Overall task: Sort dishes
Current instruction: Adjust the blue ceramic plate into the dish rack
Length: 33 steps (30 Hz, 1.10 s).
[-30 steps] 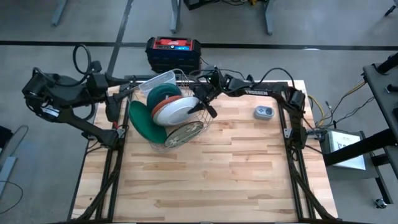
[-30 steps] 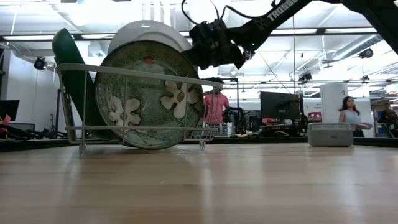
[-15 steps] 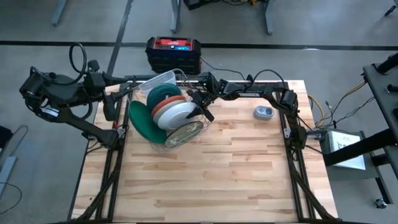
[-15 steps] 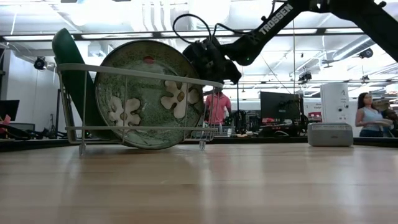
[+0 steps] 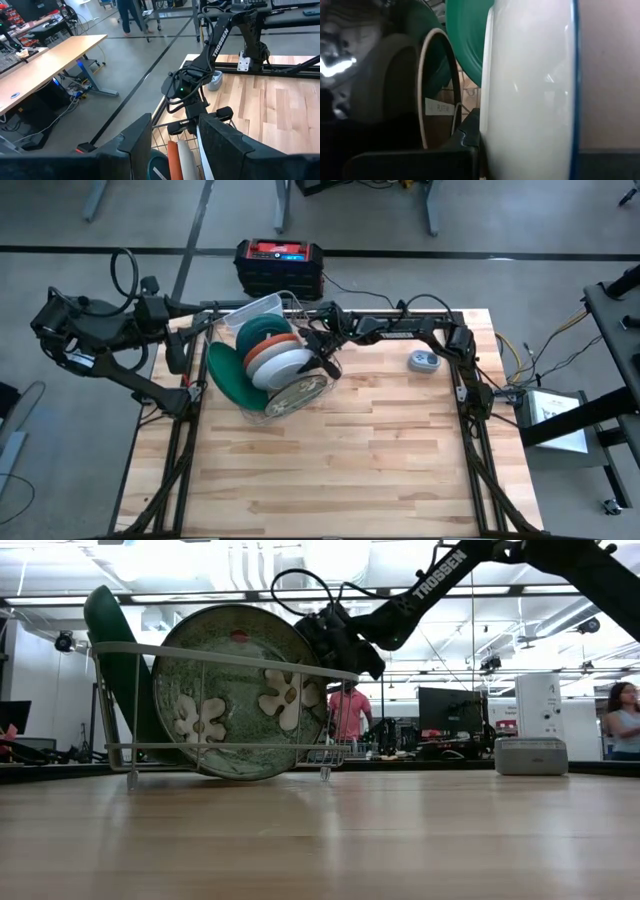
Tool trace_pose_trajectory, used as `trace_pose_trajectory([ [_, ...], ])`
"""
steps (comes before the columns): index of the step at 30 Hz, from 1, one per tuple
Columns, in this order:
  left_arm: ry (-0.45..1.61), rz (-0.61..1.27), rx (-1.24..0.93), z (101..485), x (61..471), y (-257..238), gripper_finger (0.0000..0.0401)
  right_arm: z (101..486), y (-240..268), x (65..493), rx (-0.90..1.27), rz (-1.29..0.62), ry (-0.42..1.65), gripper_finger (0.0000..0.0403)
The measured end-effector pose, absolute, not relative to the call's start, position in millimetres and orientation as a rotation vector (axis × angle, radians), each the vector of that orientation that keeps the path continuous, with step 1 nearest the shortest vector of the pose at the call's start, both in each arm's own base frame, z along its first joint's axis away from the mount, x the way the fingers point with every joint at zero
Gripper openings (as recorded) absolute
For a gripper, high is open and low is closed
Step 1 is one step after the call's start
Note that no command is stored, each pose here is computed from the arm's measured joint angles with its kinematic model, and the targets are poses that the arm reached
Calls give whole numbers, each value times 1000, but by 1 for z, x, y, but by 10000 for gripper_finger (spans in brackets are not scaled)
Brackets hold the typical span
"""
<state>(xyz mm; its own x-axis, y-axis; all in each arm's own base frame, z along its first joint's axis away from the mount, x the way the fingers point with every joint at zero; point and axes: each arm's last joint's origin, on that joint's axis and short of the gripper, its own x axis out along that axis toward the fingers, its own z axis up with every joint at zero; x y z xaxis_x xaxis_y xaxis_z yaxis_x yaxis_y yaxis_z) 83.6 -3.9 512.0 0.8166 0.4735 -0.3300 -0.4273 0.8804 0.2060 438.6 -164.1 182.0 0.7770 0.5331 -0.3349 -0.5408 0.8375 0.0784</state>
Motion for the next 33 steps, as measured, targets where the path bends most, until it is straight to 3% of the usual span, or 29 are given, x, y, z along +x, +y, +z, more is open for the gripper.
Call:
trace_pose_trajectory([
  [12,391,481,129,511,83,-4,155,187,-166,438,24,537,376,154],
  [33,409,484,131,509,82,-4,155,205,-180,417,134,485,451,248],
])
